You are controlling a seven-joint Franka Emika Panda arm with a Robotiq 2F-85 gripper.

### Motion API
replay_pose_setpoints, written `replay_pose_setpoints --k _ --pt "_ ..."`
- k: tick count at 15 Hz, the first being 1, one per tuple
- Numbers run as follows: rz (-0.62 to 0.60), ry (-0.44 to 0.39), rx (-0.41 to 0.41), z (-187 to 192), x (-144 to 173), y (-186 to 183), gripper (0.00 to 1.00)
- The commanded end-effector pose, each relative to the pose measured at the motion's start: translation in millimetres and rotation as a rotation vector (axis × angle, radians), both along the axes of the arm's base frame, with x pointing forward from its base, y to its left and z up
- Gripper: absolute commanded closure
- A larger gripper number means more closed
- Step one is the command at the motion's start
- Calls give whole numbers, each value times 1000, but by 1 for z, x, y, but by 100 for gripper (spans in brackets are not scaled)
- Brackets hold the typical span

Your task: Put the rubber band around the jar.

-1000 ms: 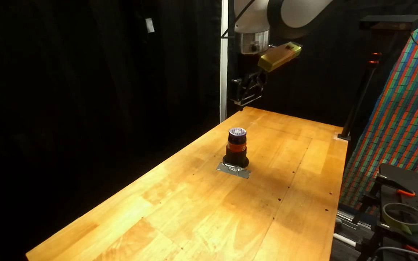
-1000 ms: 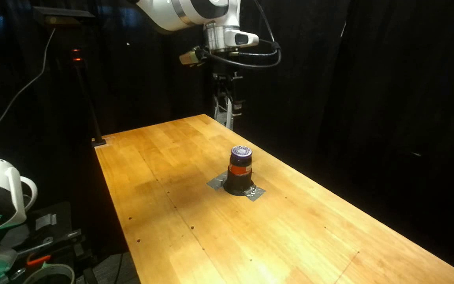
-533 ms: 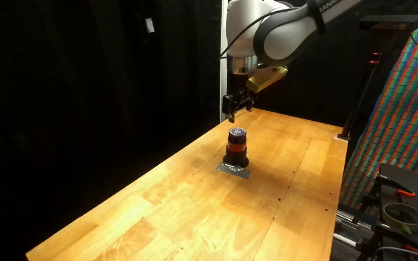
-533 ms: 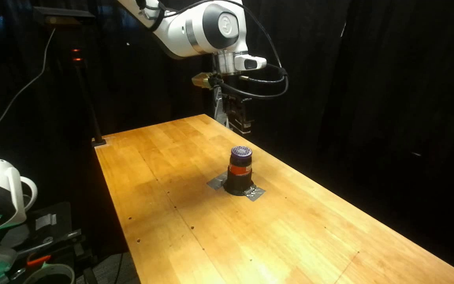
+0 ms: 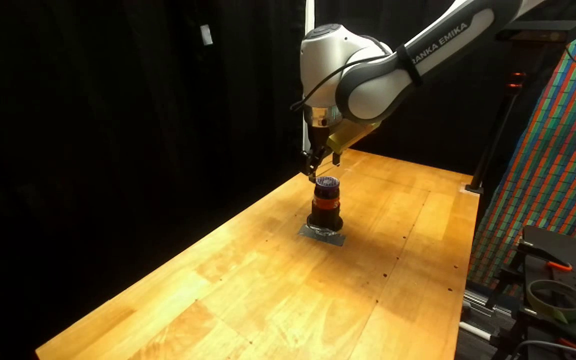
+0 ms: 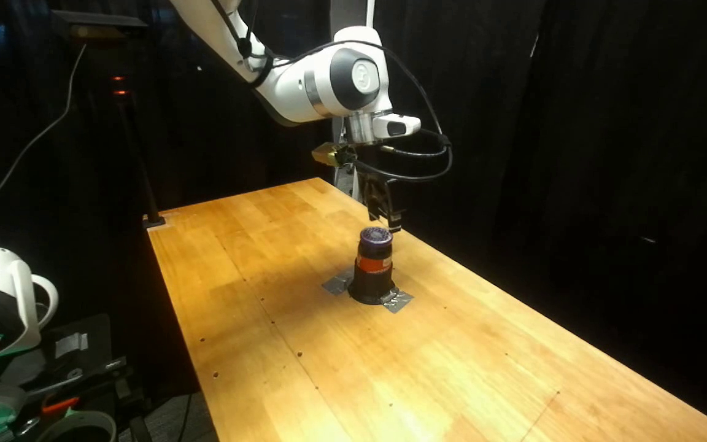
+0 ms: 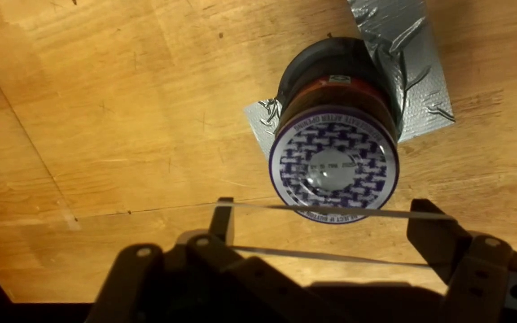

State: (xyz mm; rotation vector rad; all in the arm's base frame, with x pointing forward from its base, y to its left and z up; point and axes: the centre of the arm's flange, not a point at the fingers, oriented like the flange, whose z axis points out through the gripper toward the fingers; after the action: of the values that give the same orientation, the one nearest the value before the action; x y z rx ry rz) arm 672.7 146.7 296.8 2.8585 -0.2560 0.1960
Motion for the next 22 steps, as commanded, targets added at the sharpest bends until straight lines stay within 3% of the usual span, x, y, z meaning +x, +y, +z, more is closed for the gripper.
replay_pose_setpoints --k 1,11,22 --pt "-16 -14 -31 -17 16 -3 0" --pt "-21 25 -7 -51 10 -7 0" --pt "-119 -38 -40 -59 24 -25 0"
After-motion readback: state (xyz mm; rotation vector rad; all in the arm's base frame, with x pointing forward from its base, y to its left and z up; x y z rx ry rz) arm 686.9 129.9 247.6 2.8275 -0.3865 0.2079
